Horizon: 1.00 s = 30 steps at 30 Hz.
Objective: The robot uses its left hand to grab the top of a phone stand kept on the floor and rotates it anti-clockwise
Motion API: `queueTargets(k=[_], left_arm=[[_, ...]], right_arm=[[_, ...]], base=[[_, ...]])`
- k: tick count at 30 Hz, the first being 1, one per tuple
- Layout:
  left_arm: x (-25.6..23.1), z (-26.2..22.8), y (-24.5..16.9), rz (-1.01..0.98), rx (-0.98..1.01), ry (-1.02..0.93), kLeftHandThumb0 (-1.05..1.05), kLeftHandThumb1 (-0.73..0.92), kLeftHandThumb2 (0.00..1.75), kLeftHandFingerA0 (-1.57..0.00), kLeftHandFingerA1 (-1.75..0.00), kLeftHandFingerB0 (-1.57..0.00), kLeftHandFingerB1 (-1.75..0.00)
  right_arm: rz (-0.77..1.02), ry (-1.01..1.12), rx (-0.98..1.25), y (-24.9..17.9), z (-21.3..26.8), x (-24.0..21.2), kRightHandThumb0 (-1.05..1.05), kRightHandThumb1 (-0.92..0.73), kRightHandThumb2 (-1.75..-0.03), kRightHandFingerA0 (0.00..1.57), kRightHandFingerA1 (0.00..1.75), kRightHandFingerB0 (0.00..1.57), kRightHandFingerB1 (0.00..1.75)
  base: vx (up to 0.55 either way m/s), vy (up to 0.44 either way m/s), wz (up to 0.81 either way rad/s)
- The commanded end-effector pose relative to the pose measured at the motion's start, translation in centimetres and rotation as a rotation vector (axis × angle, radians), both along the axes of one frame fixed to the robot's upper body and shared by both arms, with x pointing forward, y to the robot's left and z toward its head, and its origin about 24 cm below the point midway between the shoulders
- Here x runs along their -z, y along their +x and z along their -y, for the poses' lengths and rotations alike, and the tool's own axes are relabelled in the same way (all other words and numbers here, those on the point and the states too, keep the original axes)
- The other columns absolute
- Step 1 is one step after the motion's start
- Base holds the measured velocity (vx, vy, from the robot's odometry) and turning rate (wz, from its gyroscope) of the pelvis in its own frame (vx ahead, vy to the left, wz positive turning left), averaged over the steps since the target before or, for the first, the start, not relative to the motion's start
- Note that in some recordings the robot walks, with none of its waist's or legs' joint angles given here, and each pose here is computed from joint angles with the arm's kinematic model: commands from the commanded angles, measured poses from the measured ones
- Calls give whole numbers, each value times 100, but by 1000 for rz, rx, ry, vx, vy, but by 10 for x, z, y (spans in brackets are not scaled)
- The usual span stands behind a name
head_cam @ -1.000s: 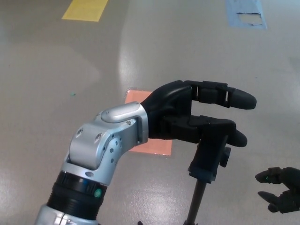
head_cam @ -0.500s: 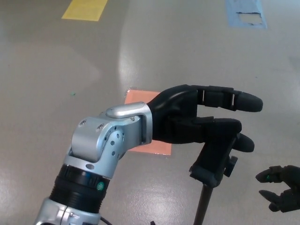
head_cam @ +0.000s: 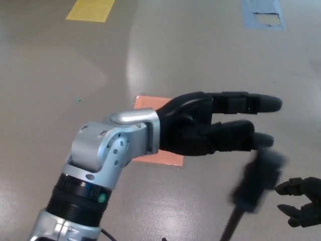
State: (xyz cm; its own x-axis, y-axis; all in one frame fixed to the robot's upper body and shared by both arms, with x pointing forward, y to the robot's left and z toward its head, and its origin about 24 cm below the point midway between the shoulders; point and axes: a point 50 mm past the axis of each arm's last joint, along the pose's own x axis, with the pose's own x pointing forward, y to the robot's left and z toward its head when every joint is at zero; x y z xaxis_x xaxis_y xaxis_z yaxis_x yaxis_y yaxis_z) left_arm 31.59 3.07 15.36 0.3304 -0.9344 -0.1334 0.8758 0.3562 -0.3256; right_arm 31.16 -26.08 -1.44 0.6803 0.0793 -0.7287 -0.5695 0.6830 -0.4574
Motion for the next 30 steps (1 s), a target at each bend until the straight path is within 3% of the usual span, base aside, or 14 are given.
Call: queueTargets(k=[1, 5, 9, 10, 12, 14, 15, 17, 18, 21, 22, 25, 30], left_arm=[[-18, -5, 0, 93, 63, -56, -76, 46, 80, 0, 0, 0, -11], [-26, -8, 2, 161, 66, -56, -87, 52, 85, 0, 0, 0, 0], [-34, -17, 8, 225, 46, -84, -88, 52, 86, 0, 0, 0, -1], [-36, -21, 9, 240, 32, -86, -89, 52, 87, 0, 0, 0, -2], [-40, -27, 11, 265, 6, -89, -90, 54, 87, 0, 0, 0, 0], [-44, -34, 13, 287, -22, -97, -90, 54, 87, 0, -1, 0, 0], [-49, -45, 16, 312, -51, -100, -92, 56, 89, 0, -2, 0, 0], [-51, -50, 17, 324, -64, -99, -92, 56, 89, 0, -2, 0, 0], [-54, -68, 20, 340, -114, -100, -93, 57, 90, 0, -2, 0, 0], [-50, -99, 22, 396, -230, -74, -94, 61, 93, 0, -3, 0, 0], [-46, -109, 22, 402, -279, -55, -86, 59, 96, 0, -11, 0, -14], [-31, -134, 21, 406, -409, -10, -78, 57, 96, 0, -18, 0, -21], [3, -174, 16, 372, -605, 40, -80, 56, 94, 0, -16, 0, -21]], right_arm=[[13, -11, -3, 1, 3, -2, -61, -67, -89, 47, 52, 6, 35], [14, 4, -2, 2, 3, -4, -60, -66, -89, 47, 53, 7, 36], [16, 17, 4, 4, 2, -6, -61, -66, -88, 47, 53, 8, 37], [18, 9, -2, 4, 1, -6, -55, -80, -64, 55, 40, 13, 27], [19, 3, -5, 4, 1, -6, -54, -80, -63, 57, 41, 13, 27], [20, 4, -3, 4, 1, -6, -54, -79, -63, 58, 41, 14, 27], [22, 4, -3, 4, 1, -6, -62, -66, -88, 49, 53, 9, 38], [23, 3, -4, 4, 2, -6, -62, -66, -88, 49, 53, 9, 38], [24, 1, -6, 3, 2, -5, -54, -80, -63, 59, 41, 13, 27], [17, 3, -3, 4, 0, -5, -54, -80, -63, 58, 40, 14, 27], [15, 0, -4, 4, 1, -5, -53, -81, -64, 57, 40, 14, 27], [3, 4, -2, 0, 2, -2, -53, -81, -63, 58, 41, 13, 27], [-7, 7, -1, -4, 3, 2, -53, -81, -64, 58, 41, 13, 27]], base=[[0, 0, 0], [0, 0, 0], [0, 0, 0], [0, 0, 0], [0, 0, 0], [0, 0, 0], [0, 0, 0], [0, 0, 0], [0, 0, 0], [0, 0, 0], [0, 0, 0], [0, 0, 0], [0, 0, 0]])
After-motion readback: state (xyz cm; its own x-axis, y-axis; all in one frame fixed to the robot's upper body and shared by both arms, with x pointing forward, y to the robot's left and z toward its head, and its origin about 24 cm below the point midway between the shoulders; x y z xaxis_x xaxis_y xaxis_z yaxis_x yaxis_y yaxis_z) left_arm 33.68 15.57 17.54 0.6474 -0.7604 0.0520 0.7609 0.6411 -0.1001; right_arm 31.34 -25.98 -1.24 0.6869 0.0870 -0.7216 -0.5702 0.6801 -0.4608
